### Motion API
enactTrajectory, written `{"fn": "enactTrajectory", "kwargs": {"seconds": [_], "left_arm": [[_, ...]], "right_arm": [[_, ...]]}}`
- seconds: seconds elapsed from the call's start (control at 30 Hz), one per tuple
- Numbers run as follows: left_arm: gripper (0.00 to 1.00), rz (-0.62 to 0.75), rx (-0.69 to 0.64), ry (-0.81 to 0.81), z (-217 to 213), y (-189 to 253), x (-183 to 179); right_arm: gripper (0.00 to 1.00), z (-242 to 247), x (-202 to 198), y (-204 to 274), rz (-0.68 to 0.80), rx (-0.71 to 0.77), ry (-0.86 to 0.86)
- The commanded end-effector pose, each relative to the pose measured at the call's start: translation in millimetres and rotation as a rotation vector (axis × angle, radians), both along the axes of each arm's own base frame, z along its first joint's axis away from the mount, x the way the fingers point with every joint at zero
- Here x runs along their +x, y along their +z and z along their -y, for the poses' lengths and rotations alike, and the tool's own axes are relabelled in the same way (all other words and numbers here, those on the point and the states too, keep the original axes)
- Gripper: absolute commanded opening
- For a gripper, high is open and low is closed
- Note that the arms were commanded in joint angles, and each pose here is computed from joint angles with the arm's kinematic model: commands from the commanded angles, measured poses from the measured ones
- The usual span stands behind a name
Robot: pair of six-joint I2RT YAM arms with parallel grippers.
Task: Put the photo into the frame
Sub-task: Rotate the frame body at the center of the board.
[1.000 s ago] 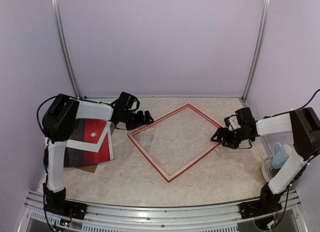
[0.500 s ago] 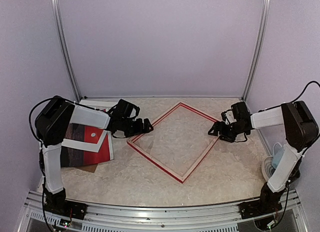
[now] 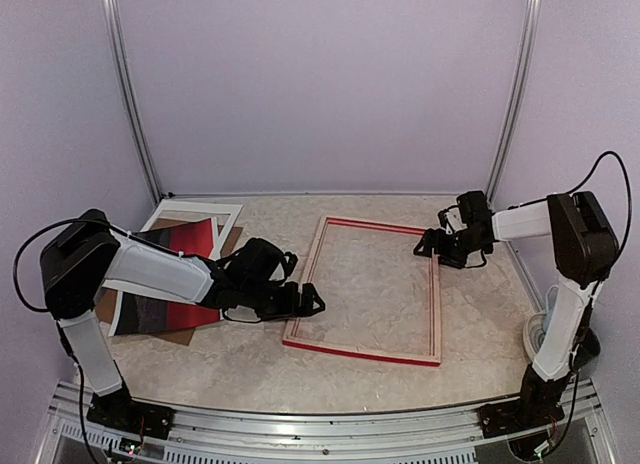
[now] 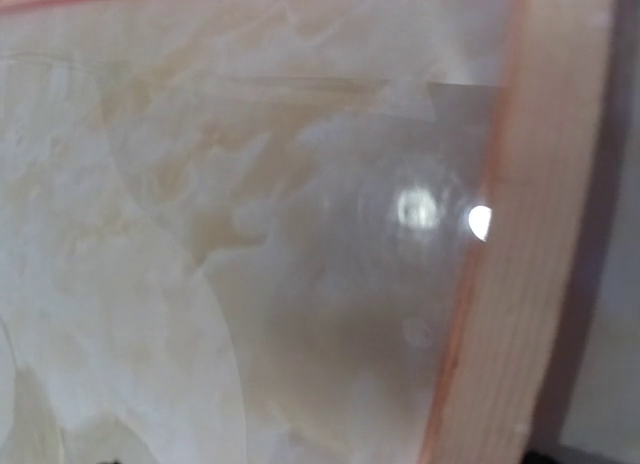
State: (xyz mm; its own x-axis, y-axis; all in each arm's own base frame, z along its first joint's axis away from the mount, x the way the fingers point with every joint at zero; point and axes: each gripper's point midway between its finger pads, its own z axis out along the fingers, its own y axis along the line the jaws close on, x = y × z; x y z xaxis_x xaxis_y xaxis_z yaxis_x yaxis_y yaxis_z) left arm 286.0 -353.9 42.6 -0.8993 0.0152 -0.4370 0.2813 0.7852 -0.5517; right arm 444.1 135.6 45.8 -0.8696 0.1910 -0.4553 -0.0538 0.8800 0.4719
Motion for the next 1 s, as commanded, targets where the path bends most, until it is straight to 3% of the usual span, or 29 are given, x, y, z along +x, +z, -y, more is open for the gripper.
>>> {"fn": "enactTrajectory", "kwargs": {"seconds": [0.0,0.37,0.6,0.73,0.97], "left_arm": [[0.99,-0.091,0.032,-0.005,3,-14,-38],[0.99,0.031,0.107,0.131,-27,35,7],[0.99,0.201,0.288,0.331,-97,105,56],[0.99,0.207,0.458,0.424,-149,104,72],[0.99,0.145,0.693,0.485,-206,61,82]], "right_arm": [[0.86,3,8,-6,-0.013,-0.022,0.016],[0.87,25,16,19,0.033,-0.115,-0.029],[0.88,38,12,50,0.097,-0.179,-0.053],[0.88,33,4,65,0.133,-0.143,-0.040],[0.91,11,-7,95,0.196,-0.082,0.017]]}}
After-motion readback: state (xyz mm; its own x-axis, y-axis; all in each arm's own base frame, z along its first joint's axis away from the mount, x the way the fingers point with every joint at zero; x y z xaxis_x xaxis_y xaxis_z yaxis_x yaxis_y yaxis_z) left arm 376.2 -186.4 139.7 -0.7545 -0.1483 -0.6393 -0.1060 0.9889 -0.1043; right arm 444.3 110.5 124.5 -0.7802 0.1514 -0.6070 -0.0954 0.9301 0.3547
